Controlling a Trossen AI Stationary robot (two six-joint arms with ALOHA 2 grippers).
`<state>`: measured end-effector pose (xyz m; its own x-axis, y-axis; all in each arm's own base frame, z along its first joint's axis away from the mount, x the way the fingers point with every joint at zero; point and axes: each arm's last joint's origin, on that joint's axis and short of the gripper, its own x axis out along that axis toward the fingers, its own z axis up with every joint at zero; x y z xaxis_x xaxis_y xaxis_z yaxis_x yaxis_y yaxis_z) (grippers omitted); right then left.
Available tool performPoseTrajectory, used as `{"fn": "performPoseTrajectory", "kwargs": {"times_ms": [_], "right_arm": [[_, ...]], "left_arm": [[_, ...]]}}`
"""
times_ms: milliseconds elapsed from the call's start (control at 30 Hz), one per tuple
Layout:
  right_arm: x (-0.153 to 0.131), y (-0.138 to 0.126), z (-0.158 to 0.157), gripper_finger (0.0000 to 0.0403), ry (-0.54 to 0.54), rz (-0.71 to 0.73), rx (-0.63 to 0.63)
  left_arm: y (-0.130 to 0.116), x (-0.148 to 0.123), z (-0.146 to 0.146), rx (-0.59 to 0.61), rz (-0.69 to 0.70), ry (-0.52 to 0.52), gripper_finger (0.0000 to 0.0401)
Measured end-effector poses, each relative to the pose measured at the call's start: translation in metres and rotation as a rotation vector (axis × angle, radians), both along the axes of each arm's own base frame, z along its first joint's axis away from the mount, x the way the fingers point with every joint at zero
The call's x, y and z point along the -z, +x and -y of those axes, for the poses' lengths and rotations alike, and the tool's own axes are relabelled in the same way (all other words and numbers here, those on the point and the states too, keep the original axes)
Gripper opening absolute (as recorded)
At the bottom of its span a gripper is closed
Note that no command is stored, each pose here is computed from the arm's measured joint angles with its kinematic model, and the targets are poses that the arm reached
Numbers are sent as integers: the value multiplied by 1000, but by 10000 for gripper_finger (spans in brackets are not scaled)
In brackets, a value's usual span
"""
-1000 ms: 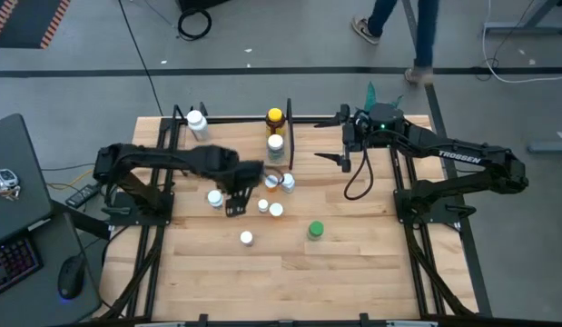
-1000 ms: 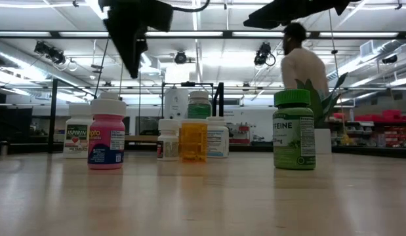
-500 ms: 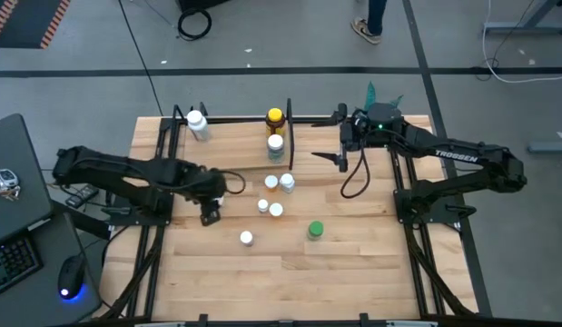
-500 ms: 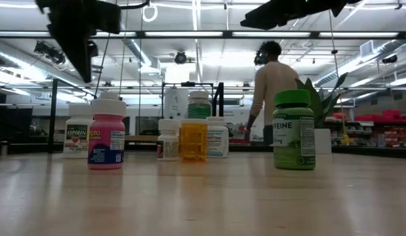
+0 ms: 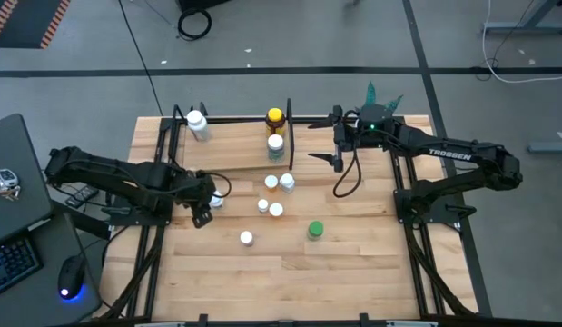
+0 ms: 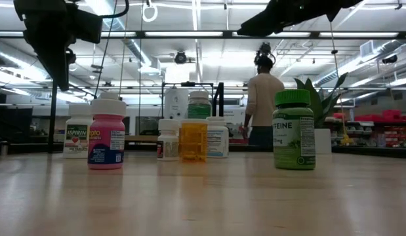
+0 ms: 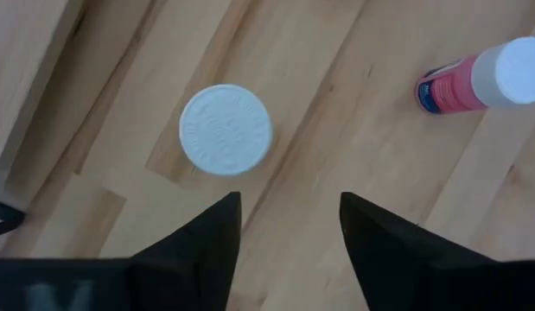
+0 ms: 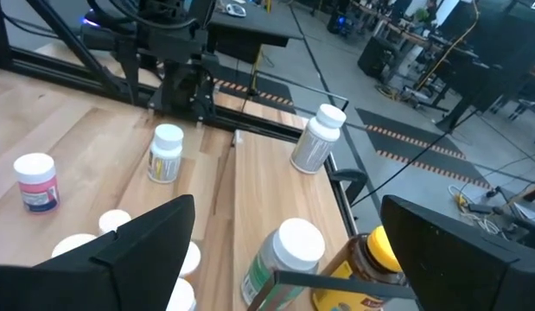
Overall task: Pick and place medicine bottles onto shelf by color
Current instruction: Put the large white pill bottle on the shelf
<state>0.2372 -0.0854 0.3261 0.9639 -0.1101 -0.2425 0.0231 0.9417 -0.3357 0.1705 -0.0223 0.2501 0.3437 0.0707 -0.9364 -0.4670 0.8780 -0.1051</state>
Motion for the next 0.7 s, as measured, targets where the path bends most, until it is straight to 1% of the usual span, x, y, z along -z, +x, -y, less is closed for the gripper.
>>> {"fn": "performPoseTrajectory", "kwargs": {"times_ms": [167, 333, 467, 600, 700], "right_arm": [[1, 0, 0, 379, 7, -8, 1], [1, 0, 0, 379, 10, -9, 2], [1, 0, 0, 379, 10, -9, 2], [1, 0, 0, 379, 9, -9, 2], [1, 0, 0, 379, 9, -9, 2]], "left_arm": [[0, 0, -1, -9, 4, 27, 238], [3, -1, -1, -12, 35, 29, 262], [3, -1, -1, -17, 33, 30, 278], [6, 4, -2, -33, -4, 71, 291], [11, 10, -2, -38, -43, 79, 300]]}}
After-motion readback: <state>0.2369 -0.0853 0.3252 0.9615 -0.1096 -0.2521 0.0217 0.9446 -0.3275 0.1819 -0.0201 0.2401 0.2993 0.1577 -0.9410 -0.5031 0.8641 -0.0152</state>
